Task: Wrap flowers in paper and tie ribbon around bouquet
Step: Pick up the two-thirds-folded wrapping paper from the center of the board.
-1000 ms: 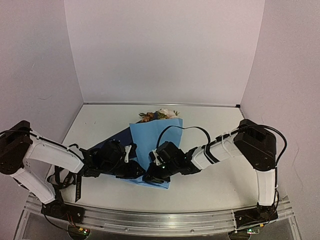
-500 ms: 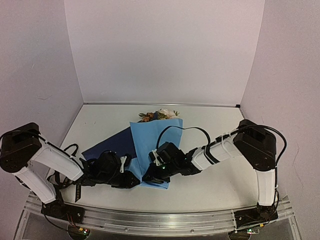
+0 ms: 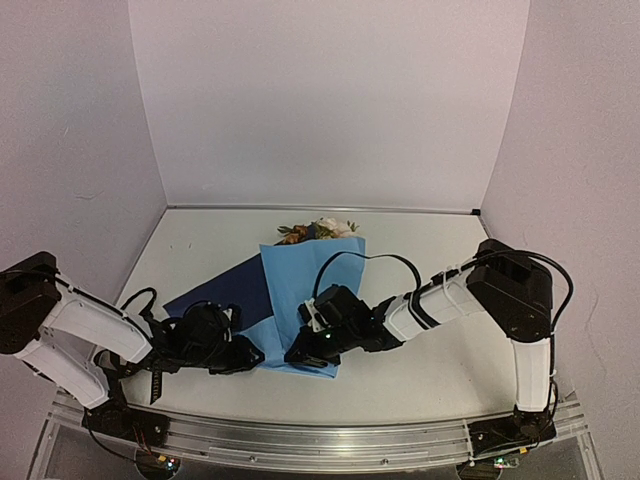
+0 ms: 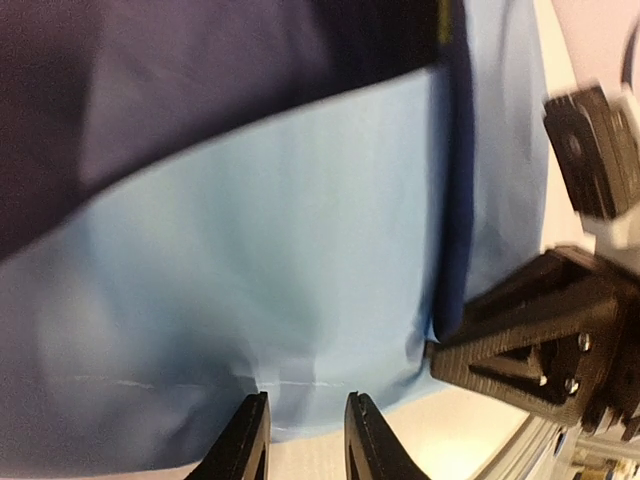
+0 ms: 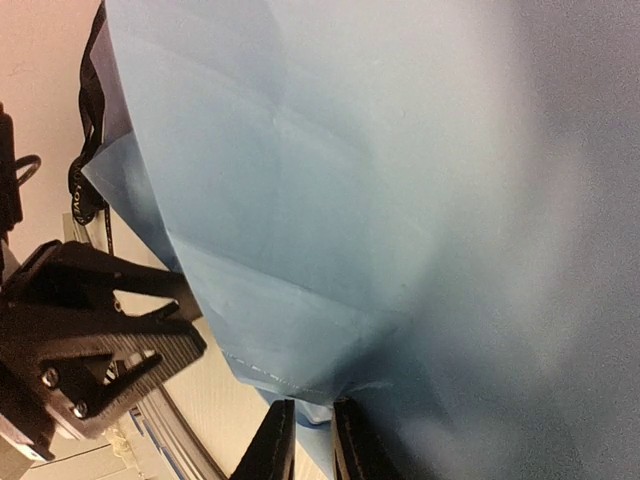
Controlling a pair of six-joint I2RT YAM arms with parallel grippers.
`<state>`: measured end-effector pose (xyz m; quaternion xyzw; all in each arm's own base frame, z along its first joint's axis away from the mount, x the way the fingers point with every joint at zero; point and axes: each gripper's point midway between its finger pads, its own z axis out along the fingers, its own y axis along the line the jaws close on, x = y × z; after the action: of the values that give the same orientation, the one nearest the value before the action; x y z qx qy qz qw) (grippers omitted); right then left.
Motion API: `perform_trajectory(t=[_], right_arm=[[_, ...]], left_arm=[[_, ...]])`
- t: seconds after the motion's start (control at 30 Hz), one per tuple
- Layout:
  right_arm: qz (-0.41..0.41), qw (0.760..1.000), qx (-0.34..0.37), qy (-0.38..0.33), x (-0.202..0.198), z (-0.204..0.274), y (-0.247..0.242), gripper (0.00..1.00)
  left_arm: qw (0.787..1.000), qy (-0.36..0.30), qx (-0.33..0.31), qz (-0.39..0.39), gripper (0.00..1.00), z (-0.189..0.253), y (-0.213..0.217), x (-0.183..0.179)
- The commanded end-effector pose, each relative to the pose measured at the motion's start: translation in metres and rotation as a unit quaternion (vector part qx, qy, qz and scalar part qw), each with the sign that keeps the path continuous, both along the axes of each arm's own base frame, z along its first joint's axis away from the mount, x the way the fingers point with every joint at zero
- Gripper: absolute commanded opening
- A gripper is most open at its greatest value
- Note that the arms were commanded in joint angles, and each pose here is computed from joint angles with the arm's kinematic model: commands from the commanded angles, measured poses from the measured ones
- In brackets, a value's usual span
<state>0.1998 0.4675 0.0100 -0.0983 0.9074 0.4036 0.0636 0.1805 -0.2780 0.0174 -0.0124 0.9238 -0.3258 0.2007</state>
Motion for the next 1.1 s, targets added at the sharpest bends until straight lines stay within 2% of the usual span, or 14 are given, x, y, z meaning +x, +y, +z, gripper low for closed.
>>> perform_trajectory(t=[0.0,0.23,0.43,0.6,0.83,1.07], right_arm=[[-0.007,0.994,-0.101,0.033,-0.018,-0.048,-0.043,0.14],[-0.006,0.994,-0.102,0.034,-0.018,-0.05,-0.044,0.14],[-0.006,0.994,-0.101,0.034,-0.018,-0.05,-0.044,0.13],[-0.006,0.995,-0.097,0.034,-0.018,-0.049,-0.042,0.13],[-0.003,0.995,-0.094,0.037,-0.02,-0.048,-0.042,0.13],[-0.001,0.995,-0.088,0.036,-0.02,-0.046,-0.042,0.13]], left_arm=[[0.997,0.014,0.032,0.073,0.28,-0.013,0.035,0.013],[0.988,0.052,0.068,0.13,0.27,-0.033,0.076,0.003],[0.965,0.072,0.112,0.226,0.28,-0.042,0.131,-0.006],[0.947,0.077,0.143,0.277,0.3,-0.043,0.157,-0.009],[0.94,0.091,0.12,0.305,0.31,-0.047,0.164,0.0],[0.919,0.117,0.097,0.364,0.32,-0.043,0.175,0.001]])
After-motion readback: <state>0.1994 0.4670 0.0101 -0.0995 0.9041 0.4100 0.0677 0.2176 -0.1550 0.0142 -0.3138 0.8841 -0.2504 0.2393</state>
